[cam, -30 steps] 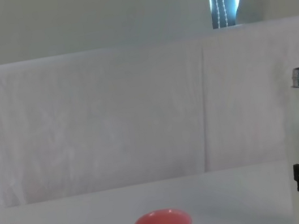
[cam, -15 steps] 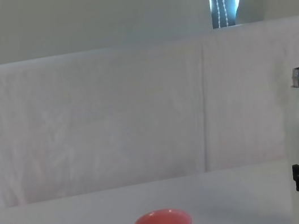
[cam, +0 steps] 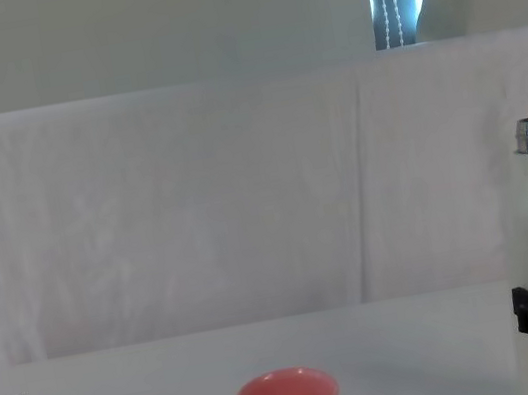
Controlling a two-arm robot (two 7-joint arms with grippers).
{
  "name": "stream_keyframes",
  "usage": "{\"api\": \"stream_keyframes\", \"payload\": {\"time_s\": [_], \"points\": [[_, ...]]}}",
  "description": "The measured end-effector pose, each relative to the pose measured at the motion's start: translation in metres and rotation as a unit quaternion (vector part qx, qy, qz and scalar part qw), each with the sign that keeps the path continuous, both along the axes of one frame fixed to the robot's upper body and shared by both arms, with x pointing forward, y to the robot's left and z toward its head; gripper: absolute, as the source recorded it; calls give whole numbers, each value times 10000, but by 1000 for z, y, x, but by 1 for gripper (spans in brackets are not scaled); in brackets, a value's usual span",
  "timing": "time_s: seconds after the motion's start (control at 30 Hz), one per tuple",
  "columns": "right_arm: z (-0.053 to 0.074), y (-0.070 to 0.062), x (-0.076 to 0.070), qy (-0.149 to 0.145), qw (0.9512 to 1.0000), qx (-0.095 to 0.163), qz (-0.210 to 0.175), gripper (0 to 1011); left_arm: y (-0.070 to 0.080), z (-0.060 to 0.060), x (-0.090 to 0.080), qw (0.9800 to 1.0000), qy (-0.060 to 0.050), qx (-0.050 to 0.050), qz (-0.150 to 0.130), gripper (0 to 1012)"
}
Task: Grasp the thermos with one hand and pour water into the cup lid.
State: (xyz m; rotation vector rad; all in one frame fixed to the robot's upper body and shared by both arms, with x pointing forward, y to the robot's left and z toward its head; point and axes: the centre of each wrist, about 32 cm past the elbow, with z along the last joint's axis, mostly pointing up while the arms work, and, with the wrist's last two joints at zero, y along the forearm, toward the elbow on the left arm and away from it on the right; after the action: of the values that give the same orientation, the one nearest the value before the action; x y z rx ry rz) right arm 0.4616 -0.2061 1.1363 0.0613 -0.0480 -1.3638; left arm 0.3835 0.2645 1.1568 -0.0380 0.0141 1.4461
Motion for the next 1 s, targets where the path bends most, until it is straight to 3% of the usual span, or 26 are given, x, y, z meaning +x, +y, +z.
{"api": "stream_keyframes", "payload": {"time_s": [0.47,1.0], "points": [[3,-1,14,-28,10000,50,37,1001,0,0,0,10000,0,0,0,1001],[3,-1,13,-18,10000,54,35,959,0,0,0,10000,0,0,0,1001]]}}
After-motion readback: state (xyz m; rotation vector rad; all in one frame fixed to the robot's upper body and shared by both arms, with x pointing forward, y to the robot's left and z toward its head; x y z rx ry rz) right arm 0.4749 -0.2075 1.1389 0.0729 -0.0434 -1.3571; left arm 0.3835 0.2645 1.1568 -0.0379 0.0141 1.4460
